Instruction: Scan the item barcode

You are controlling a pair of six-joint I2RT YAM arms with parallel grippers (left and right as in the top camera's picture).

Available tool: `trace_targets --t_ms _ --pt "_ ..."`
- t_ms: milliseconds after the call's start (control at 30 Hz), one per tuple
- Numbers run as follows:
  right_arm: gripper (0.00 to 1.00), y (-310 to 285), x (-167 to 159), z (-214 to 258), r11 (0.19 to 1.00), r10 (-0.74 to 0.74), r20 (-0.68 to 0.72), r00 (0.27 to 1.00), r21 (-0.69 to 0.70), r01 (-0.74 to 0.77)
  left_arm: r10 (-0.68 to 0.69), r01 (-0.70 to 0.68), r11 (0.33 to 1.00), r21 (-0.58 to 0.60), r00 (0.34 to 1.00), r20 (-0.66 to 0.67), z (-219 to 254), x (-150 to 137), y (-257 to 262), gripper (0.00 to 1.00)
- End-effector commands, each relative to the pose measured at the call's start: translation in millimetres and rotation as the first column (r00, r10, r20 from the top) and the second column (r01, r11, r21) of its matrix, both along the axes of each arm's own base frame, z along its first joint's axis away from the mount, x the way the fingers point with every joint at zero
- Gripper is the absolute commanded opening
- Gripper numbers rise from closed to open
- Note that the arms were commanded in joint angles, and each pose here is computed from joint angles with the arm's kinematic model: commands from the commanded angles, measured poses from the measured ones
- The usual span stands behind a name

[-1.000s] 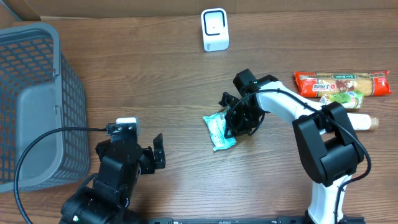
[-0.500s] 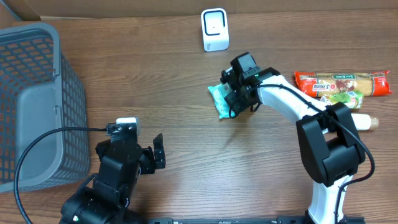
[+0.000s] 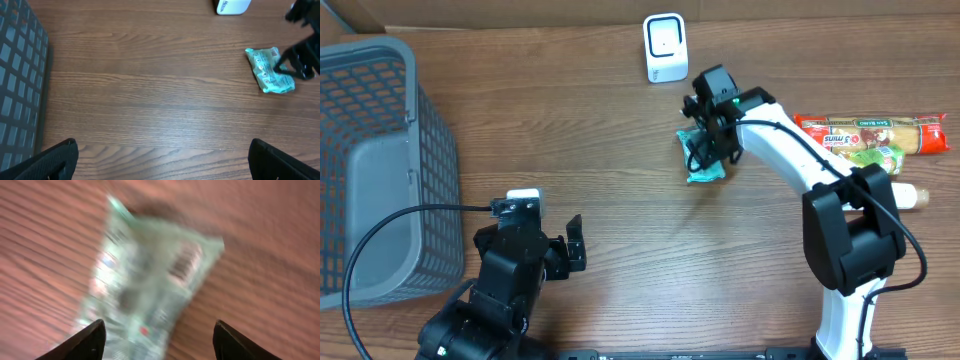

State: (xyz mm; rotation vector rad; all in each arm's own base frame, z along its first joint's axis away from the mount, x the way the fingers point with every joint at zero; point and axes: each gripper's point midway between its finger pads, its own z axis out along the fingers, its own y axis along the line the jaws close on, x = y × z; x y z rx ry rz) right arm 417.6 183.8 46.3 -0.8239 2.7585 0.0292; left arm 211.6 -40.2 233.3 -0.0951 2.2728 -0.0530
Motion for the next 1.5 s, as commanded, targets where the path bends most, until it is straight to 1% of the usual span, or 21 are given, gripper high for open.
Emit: trace_targets --t_ms 0,100,233,400,500,633,700,800,833,867,1033,1133,1233,1367,1467 --pt "0.69 28.5 -6.3 8.0 0.989 0.060 -0.036 0.998 0.139 -0.055 0.012 -0.012 1.000 -0.003 1.000 0.005 -0.5 0.3 0.8 0.99" --pt "0.69 40.9 -16.7 9.1 0.975 0.122 -0.066 0.990 0.195 -0.107 0.012 -0.012 1.000 -0.003 1.000 0.004 -0.6 0.2 0.8 0.99" --pt "0.68 66.6 -40.3 13.2 0.924 0.279 -0.096 0.956 0.297 -0.240 0.012 -0.012 1.000 -0.003 1.000 0.004 -0.6 0.3 0.7 1.00" --pt "0.67 78.1 -62.3 0.7 0.894 0.373 -0.113 0.921 0.307 -0.325 0.012 -0.012 1.000 -0.003 1.000 0.004 -0.6 0.3 0.7 1.00" --pt "0.67 74.3 -71.1 -12.2 0.900 0.376 -0.137 0.917 0.289 -0.326 0.012 -0.012 1.000 -0.003 1.000 0.004 -0.6 0.3 0.7 1.00" --pt "0.67 52.5 -70.2 -28.0 0.939 0.306 -0.169 0.937 0.217 -0.267 0.012 -0.012 1.000 -0.003 1.000 0.005 -0.5 0.3 0.8 1.00" --pt "0.66 34.0 -60.2 -30.8 0.968 0.221 -0.174 0.960 0.163 -0.193 0.012 -0.012 1.000 -0.003 1.000 0.004 -0.6 0.2 0.8 1.00" --pt "0.65 12.5 -49.2 -30.8 0.987 0.115 -0.182 0.977 0.131 -0.092 0.012 -0.012 1.000 -0.003 1.000 0.004 -0.6 0.3 0.7 1.00" --pt "0.64 8.5 -48.0 -29.9 0.988 0.093 -0.192 0.977 0.138 -0.067 0.012 -0.012 1.000 -0.003 1.000 0.004 -0.6 0.3 0.7 1.00" --pt "0.62 3.3 -46.9 -24.6 0.984 0.061 -0.219 0.974 0.175 -0.022 0.012 -0.012 1.000 -0.003 1.000 0.005 -0.5 0.3 0.8 0.99" --pt "0.61 4.0 -47.7 4.9 0.951 0.058 -0.255 0.965 0.307 0.024 0.012 -0.012 1.000 -0.003 1.000 0.005 -0.5 0.3 0.8 0.99" --pt "0.66 -1.9 -40.1 27.7 0.933 0.042 -0.216 0.975 0.358 0.039 0.012 -0.012 1.000 -0.003 1.000 0.004 -0.6 0.3 0.7 1.00" --pt "0.67 -15.4 -25.2 41.1 0.927 0.004 -0.156 0.988 0.371 0.055 0.012 -0.012 1.000 -0.003 1.000 0.004 -0.6 0.3 0.7 0.99" --pt "0.67 -33.1 2.4 39.2 0.926 -0.050 -0.077 0.996 0.369 0.075 0.012 -0.012 1.000 -0.003 1.000 0.004 -0.6 0.3 0.7 0.99" --pt "0.68 -36.7 16.2 29.8 0.918 -0.083 -0.063 0.995 0.384 0.101 0.012 -0.012 1.000 -0.003 1.000 0.004 -0.6 0.3 0.7 1.00"
